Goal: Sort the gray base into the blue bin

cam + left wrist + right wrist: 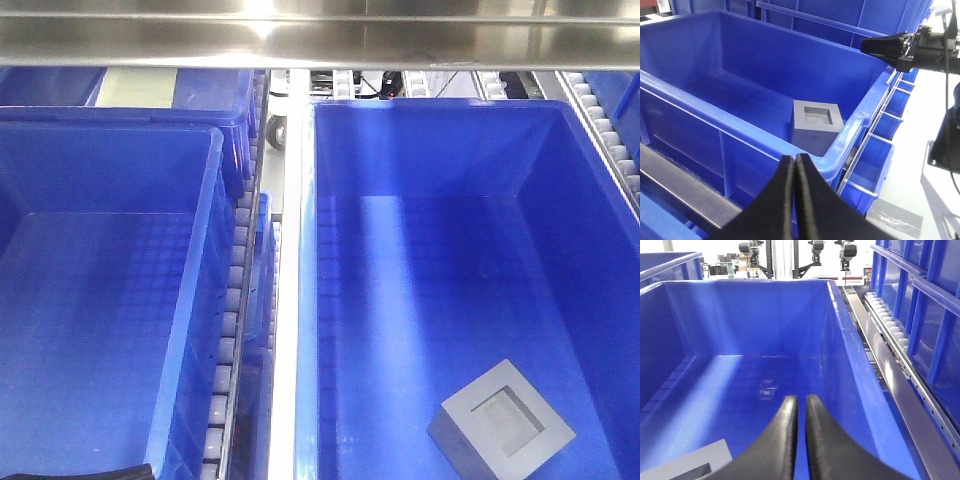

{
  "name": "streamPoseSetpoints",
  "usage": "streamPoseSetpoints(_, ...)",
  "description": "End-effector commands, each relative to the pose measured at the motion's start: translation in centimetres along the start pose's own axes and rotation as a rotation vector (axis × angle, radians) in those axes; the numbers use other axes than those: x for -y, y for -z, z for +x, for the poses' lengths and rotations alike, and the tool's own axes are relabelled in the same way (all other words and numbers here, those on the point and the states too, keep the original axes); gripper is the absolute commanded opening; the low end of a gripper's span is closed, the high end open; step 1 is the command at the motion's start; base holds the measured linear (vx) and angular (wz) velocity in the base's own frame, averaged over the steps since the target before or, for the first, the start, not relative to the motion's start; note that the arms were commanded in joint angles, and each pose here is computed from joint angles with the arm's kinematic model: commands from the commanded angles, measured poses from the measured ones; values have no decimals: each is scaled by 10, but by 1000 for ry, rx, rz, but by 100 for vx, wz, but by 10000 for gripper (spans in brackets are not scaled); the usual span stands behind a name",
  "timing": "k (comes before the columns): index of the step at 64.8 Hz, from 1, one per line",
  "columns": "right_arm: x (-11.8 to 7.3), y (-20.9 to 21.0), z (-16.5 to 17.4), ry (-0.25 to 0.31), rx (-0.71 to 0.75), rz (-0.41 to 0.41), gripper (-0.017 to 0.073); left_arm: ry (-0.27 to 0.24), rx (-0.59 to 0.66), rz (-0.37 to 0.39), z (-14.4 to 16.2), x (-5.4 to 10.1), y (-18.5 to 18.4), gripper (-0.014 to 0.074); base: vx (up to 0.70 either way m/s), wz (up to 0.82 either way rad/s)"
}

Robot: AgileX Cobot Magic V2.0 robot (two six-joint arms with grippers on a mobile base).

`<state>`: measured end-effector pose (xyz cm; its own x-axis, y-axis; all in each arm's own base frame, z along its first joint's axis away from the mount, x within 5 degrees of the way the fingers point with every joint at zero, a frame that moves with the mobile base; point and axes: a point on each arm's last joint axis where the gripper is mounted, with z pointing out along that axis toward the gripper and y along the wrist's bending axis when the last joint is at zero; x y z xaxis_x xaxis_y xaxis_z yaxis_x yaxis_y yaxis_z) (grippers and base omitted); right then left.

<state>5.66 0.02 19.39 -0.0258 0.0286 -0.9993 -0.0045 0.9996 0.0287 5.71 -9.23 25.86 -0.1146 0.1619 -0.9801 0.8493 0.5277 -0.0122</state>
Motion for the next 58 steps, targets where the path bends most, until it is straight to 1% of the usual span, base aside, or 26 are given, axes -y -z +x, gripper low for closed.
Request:
streamPoseSetpoints(1, 0, 1, -9, 13, 92, 0, -4, -22, 89, -8, -14, -1, 1, -6, 0, 0)
streamPoseSetpoints(7, 0, 1, -9, 13, 92, 0, -4, -31, 89, -57, -14, -6, 2, -6, 0, 0)
streamPoseSetpoints(12, 0, 1, -9, 13, 92, 0, -4, -22, 80, -112, -13, -12, 2, -6, 0, 0)
streamPoseSetpoints(21, 0, 1, -9, 13, 92, 0, -4, -3, 82, -243, -12, -24, 14, -6, 0, 0)
streamPoseSetpoints(24, 0, 1, -9, 13, 92, 0, -4, -6, 97, -291, -12, -27, 22, -6, 0, 0)
streamPoseSetpoints(26, 0, 1, -9, 13, 92, 0, -4, -16, 110, -321, -13, -28, 27, -6, 0, 0)
streamPoseSetpoints(29, 0, 1, -9, 13, 92, 0, -4, -26, 124, -378, -13, -30, 35, -6, 0, 0)
streamPoseSetpoints(35, 0, 1, -9, 13, 92, 0, -4, -48, 148, -516, -11, -34, 51, -6, 0, 0)
streamPoseSetpoints(42, 0, 1, -9, 13, 92, 0, -4, -88, 182, -673, 1, -36, 64, -6, 0, 0)
streamPoseSetpoints(43, 0, 1, -9, 13, 92, 0, -4, -89, 186, -682, 3, -36, 65, -6, 0, 0)
streamPoseSetpoints(47, 0, 1, -9, 13, 92, 0, -4, -93, 209, -772, 10, -36, 70, -6, 0, 0)
streamPoseSetpoints(52, 0, 1, -9, 13, 92, 0, -4, -83, 214, -878, 21, -38, 74, -6, 0, 0)
streamPoseSetpoints(55, 0, 1, -9, 13, 92, 0, -4, -76, 218, -925, 25, -39, 75, -6, 0, 0)
streamPoseSetpoints(58, 0, 1, -9, 13, 92, 0, -4, -76, 225, -952, 28, -39, 76, -6, 0, 0)
